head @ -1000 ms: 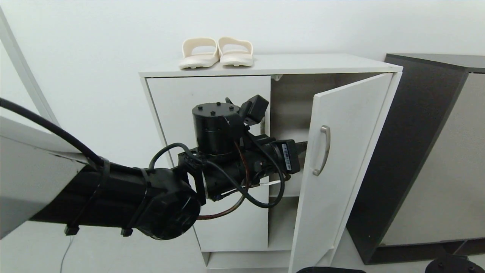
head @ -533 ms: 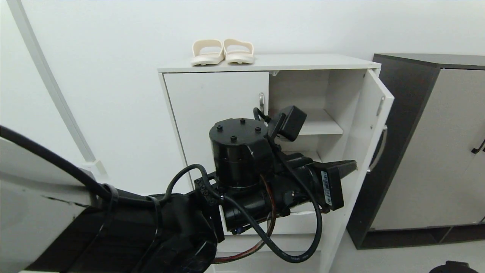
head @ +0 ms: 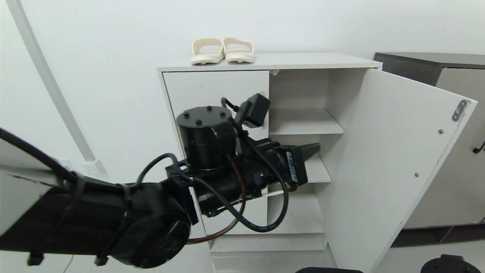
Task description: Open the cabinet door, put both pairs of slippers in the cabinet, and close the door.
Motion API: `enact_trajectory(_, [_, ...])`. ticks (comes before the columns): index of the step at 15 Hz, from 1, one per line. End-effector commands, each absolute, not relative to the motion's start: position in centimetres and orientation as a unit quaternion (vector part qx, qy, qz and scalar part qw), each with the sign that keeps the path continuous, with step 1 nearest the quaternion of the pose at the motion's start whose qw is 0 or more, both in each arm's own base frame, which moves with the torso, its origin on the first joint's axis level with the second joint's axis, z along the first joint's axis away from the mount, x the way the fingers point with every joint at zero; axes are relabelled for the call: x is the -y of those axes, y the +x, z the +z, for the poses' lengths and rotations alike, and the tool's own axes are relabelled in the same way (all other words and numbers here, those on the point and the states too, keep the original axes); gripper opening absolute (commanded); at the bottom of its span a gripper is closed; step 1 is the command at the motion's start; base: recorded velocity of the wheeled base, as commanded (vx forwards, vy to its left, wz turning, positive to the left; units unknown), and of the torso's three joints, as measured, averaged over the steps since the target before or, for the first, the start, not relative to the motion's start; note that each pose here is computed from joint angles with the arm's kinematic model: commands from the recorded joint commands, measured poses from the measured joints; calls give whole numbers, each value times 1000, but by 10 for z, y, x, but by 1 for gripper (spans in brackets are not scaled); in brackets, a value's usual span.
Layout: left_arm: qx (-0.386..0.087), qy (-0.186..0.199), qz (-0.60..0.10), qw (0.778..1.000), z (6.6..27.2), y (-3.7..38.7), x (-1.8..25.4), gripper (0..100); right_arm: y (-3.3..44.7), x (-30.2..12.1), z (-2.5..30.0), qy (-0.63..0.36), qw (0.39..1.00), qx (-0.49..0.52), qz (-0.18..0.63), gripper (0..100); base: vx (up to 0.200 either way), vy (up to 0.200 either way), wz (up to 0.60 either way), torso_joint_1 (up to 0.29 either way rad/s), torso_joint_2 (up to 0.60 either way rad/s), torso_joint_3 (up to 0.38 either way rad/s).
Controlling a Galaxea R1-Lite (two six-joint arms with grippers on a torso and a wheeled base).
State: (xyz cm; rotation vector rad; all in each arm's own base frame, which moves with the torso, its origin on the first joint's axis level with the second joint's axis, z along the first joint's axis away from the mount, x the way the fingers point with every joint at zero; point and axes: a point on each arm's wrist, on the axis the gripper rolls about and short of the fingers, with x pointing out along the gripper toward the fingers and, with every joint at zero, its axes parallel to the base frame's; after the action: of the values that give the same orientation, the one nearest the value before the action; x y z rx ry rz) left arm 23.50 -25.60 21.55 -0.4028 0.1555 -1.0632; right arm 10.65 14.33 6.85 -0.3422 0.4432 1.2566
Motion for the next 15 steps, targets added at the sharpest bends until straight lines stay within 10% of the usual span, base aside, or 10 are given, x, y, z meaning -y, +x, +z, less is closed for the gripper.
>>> enact_trajectory(1, [-40, -195, -468, 861, 237, 225, 205, 0, 122, -149, 73, -148, 792, -193, 560, 0, 0, 0, 0, 0, 0, 0])
enact_trajectory(8, [-40, -145, -279, 949, 220, 143, 54, 0, 187, -195, 93, -50, 934, -173, 310, 0, 0, 0, 0, 0, 0, 0])
enact_trajectory(15, [14, -57, -32, 998, 177, 23, 1, 0, 243, -234, 83, -22, 986, -129, 100, 0, 0, 0, 0, 0, 0, 0])
